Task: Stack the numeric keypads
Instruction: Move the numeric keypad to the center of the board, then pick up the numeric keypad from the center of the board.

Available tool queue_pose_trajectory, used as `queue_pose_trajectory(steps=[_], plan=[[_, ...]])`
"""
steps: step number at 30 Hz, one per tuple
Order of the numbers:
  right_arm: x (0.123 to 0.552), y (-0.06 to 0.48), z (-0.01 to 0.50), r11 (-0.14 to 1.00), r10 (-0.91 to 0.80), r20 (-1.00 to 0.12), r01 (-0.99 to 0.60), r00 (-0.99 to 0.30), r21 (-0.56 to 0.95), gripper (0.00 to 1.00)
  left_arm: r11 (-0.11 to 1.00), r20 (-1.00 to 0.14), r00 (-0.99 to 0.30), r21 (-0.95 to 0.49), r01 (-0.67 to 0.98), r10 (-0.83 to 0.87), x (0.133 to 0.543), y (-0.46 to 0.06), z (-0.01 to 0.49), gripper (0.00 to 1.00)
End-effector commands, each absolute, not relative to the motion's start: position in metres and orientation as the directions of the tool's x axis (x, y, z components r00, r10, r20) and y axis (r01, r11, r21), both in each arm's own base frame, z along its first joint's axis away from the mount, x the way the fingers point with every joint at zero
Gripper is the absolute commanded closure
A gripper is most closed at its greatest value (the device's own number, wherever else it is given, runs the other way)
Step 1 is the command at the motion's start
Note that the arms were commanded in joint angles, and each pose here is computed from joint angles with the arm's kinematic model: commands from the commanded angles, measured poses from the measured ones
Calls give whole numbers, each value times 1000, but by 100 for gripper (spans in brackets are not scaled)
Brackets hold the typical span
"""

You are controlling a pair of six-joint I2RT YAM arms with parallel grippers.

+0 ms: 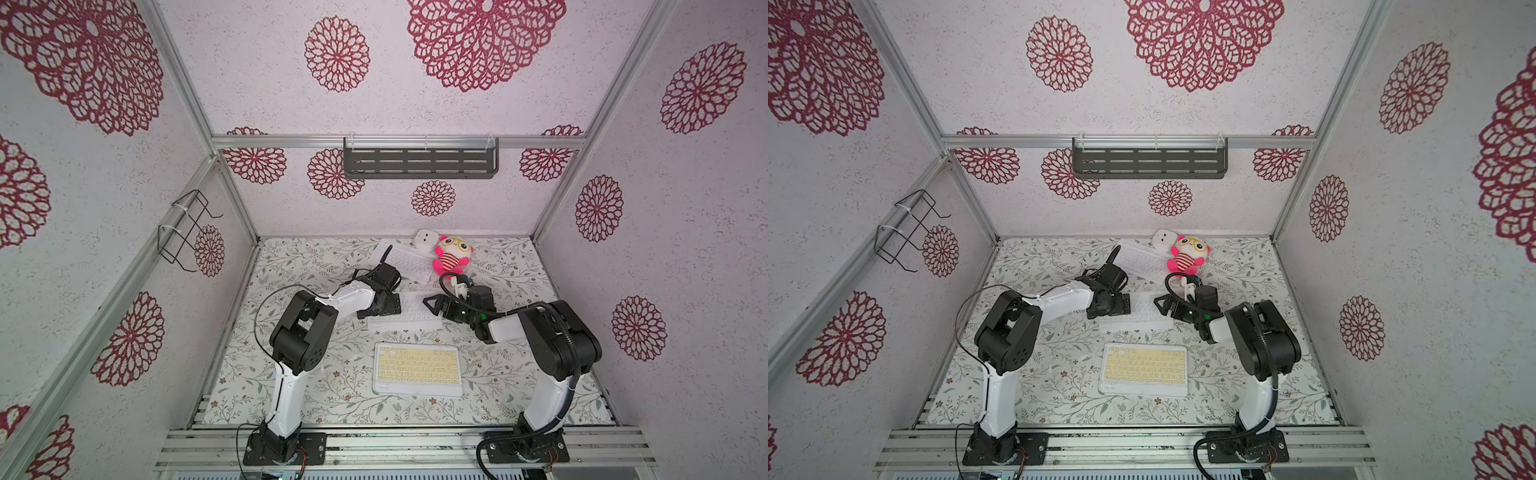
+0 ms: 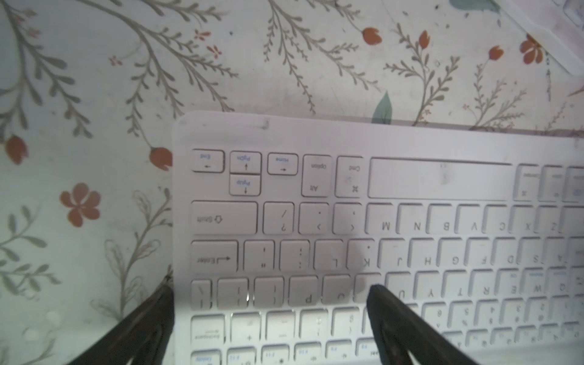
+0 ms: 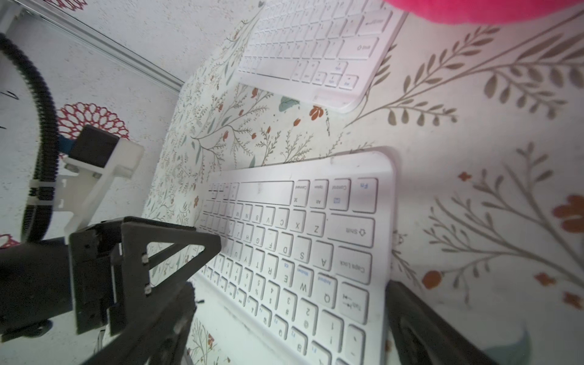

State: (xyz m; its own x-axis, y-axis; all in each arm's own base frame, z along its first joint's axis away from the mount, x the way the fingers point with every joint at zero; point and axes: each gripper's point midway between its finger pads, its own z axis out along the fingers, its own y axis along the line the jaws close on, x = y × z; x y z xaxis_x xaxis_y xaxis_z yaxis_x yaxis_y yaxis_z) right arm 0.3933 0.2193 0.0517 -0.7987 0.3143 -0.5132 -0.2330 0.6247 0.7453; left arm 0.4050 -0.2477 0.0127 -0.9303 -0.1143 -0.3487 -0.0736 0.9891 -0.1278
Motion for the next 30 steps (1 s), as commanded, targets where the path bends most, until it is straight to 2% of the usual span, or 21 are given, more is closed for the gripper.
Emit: queue_pose_trajectory(steps=[1, 13, 20, 24, 30], plan=[[284, 274, 21, 376, 58, -95, -66, -994, 924, 4, 940, -145, -988, -341, 10, -42, 365, -311, -43, 3], [289, 271, 36, 249, 116, -90, -59, -989, 967, 5, 924, -137, -989, -383, 5, -51, 366, -317, -46, 2], [306, 253, 32, 315, 179, -146, -83, -973, 945, 5, 927, -133, -987, -373, -34, -90, 368, -303, -49, 3], [328, 240, 34, 412, 195, -235, -138, -952, 901, 5, 927, -129, -986, -371, -55, -110, 368, -298, -51, 3], [359, 217, 65, 577, 188, -419, -245, -888, 779, 5, 925, -127, -985, -376, -63, -118, 368, -298, -54, 3]])
